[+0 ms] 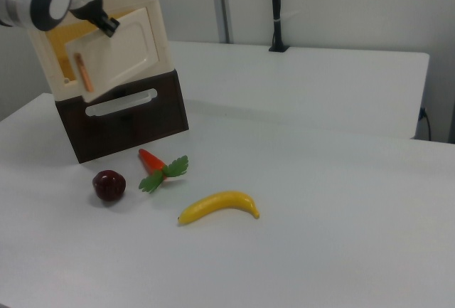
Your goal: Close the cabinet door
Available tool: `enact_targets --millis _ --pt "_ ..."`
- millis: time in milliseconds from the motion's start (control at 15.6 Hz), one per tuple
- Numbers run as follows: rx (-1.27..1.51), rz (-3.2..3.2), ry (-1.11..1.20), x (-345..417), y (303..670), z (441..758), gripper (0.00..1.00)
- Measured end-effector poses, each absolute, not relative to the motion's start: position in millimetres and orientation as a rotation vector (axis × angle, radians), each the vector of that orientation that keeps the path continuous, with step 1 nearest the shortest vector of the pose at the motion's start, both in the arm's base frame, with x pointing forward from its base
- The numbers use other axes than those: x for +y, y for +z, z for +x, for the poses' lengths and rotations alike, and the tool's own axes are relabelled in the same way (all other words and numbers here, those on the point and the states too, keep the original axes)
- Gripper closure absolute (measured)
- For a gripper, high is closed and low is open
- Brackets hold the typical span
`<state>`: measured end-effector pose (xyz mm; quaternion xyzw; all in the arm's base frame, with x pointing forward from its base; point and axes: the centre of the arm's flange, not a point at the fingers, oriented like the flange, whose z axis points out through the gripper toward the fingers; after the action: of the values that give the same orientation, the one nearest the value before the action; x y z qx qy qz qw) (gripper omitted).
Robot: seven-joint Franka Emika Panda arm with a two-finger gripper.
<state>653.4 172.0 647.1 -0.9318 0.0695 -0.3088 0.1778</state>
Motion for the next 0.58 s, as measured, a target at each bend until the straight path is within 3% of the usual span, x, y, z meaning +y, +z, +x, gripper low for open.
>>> enact_targets --millis 578 --pt "0.210 -2.583 -0.819 216.6 655.3 635.5 0.99"
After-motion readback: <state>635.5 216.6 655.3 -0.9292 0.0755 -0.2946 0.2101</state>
